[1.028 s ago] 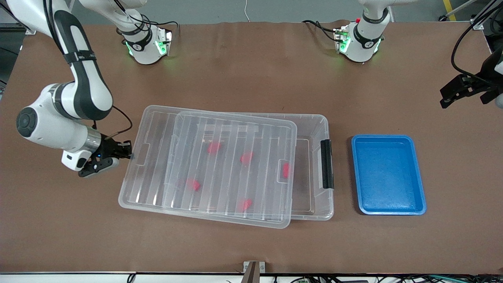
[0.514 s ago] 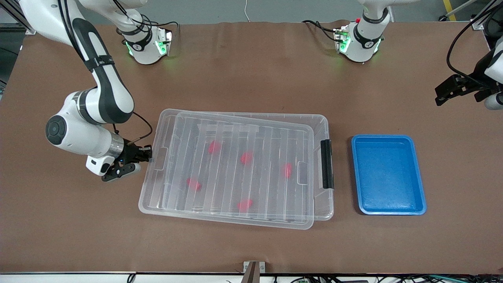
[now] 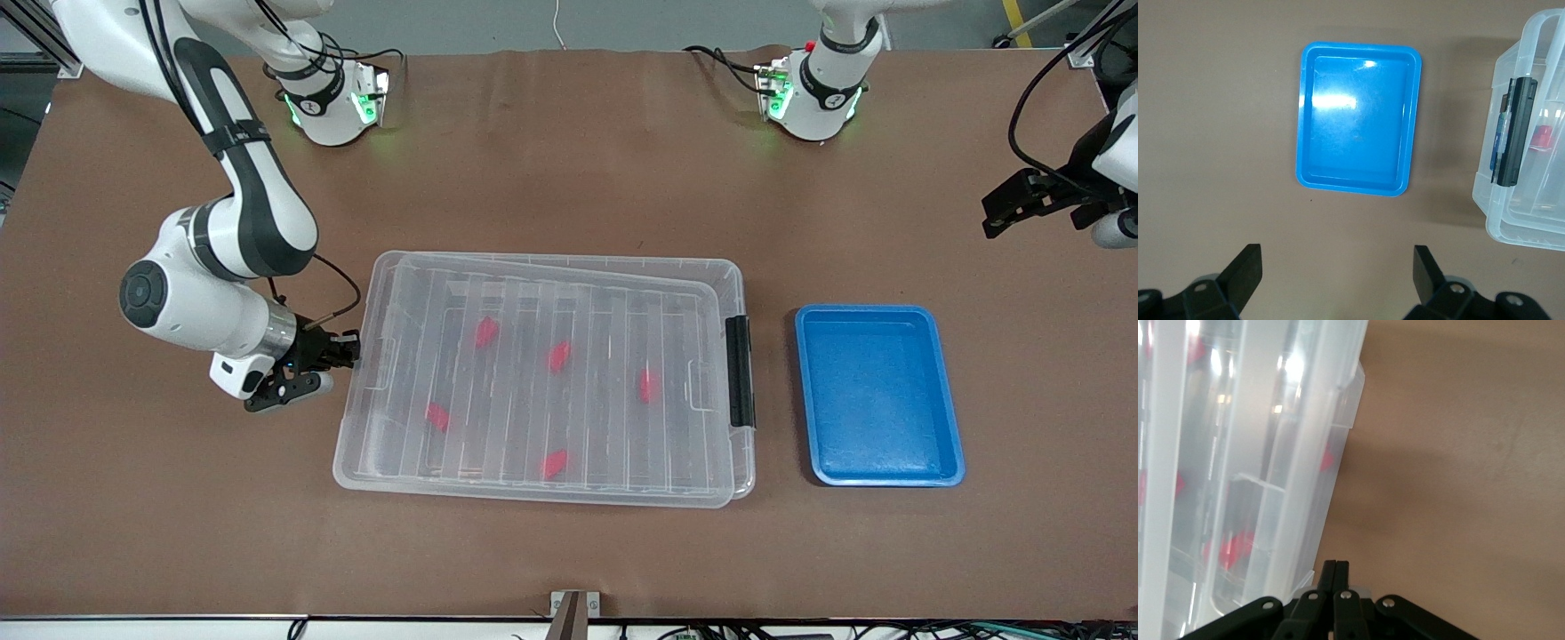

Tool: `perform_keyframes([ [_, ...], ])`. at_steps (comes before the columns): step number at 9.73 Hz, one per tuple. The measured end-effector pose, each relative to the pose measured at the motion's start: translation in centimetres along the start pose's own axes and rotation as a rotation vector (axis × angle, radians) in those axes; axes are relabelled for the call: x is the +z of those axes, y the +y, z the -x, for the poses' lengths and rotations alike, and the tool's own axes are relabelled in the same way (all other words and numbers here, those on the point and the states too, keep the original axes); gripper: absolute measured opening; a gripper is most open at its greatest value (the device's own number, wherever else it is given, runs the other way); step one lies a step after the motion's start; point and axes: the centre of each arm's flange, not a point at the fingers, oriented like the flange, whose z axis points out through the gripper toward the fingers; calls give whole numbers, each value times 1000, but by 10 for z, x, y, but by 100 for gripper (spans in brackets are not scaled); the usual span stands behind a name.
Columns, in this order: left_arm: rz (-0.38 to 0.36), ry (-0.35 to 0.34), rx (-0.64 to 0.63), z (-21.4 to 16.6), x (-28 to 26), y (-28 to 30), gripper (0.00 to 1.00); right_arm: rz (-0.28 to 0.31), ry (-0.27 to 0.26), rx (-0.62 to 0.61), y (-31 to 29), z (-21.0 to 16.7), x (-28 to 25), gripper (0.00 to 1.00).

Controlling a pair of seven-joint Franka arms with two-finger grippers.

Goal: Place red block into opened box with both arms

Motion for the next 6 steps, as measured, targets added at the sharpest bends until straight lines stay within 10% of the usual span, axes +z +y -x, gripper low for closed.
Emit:
perform_keyframes([
  [2, -1, -6, 0, 1, 0, 0, 100, 42, -57, -6, 26, -6, -44, 11],
  [6, -1, -5, 5, 2, -1, 2, 100, 184, 33, 256, 81, 27, -236, 71],
])
